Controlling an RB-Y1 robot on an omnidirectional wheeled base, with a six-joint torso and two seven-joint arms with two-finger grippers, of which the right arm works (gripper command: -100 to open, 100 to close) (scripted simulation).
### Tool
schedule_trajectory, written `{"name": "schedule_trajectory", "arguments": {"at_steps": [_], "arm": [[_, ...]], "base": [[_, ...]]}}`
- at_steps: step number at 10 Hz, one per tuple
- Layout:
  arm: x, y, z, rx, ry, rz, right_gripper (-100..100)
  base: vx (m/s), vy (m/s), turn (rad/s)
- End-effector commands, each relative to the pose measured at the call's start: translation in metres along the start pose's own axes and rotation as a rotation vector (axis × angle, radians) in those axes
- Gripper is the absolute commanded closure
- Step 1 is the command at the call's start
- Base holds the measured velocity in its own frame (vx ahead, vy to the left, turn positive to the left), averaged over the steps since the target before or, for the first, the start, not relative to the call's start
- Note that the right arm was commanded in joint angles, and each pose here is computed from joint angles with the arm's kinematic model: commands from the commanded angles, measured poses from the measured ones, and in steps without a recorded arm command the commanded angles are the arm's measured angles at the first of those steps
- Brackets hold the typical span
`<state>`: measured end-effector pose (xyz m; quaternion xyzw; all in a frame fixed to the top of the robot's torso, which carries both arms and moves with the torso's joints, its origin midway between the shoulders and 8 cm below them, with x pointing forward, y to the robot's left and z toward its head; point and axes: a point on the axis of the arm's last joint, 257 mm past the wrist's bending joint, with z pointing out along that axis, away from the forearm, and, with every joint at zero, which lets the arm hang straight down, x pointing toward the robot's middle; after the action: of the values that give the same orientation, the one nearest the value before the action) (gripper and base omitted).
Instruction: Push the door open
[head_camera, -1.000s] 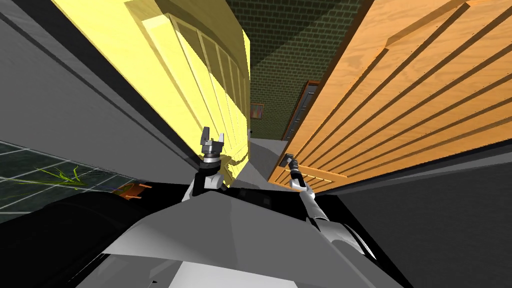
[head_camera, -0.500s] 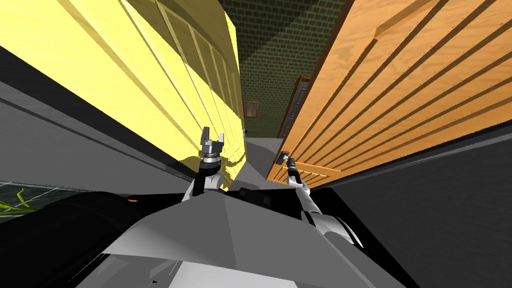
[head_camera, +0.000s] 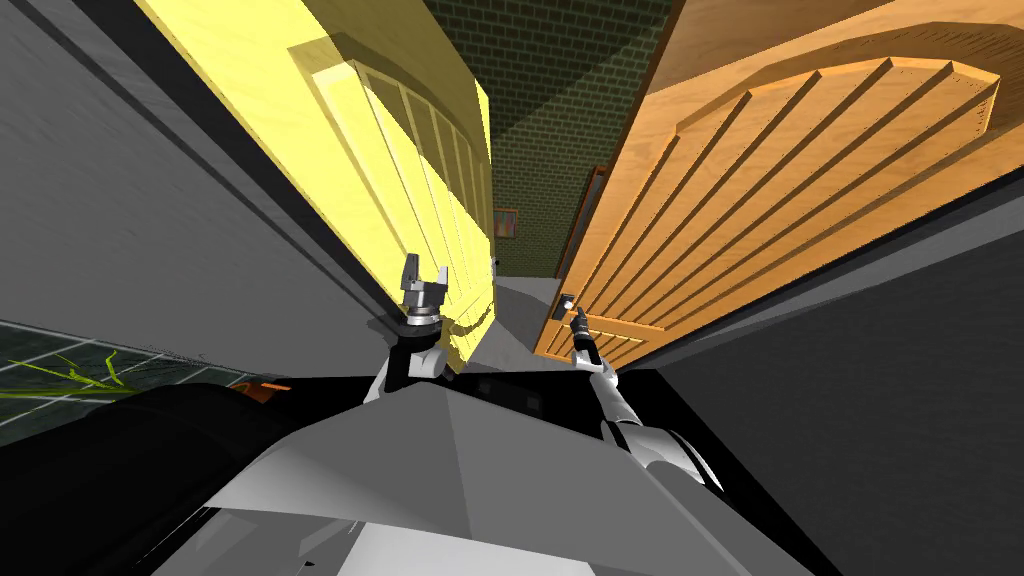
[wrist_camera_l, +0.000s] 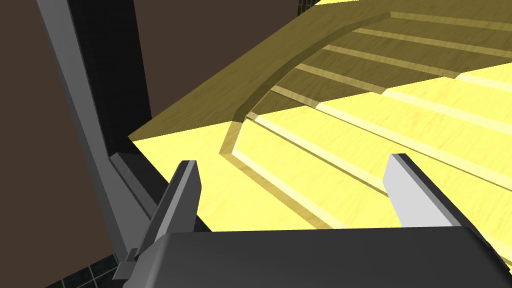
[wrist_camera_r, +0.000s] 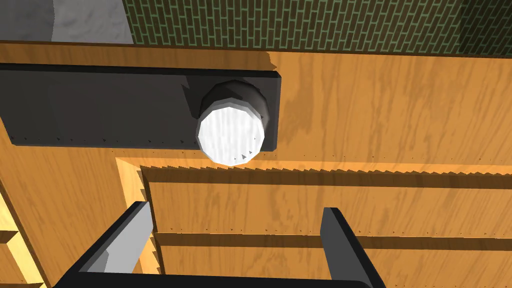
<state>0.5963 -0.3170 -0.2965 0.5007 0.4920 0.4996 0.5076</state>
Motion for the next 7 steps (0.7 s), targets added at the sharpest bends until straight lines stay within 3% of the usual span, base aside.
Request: {"name": "schedule_trajectory", "arguments": {"at_steps": [1,4,7], "arm": [[0.0055,-0.0001,0.0022,0.006,0.011,0.0,-100],[0.0098,-0.0001,0.0038,0.01,0.02,0.0,-100],[0.0081,-0.0004,0.0038,0.009,0.015,0.0,-100]], "base": [[-0.221,0.016,0.006],[-0.174,0.008,0.007],[0.139,0.001,0.019]]}}
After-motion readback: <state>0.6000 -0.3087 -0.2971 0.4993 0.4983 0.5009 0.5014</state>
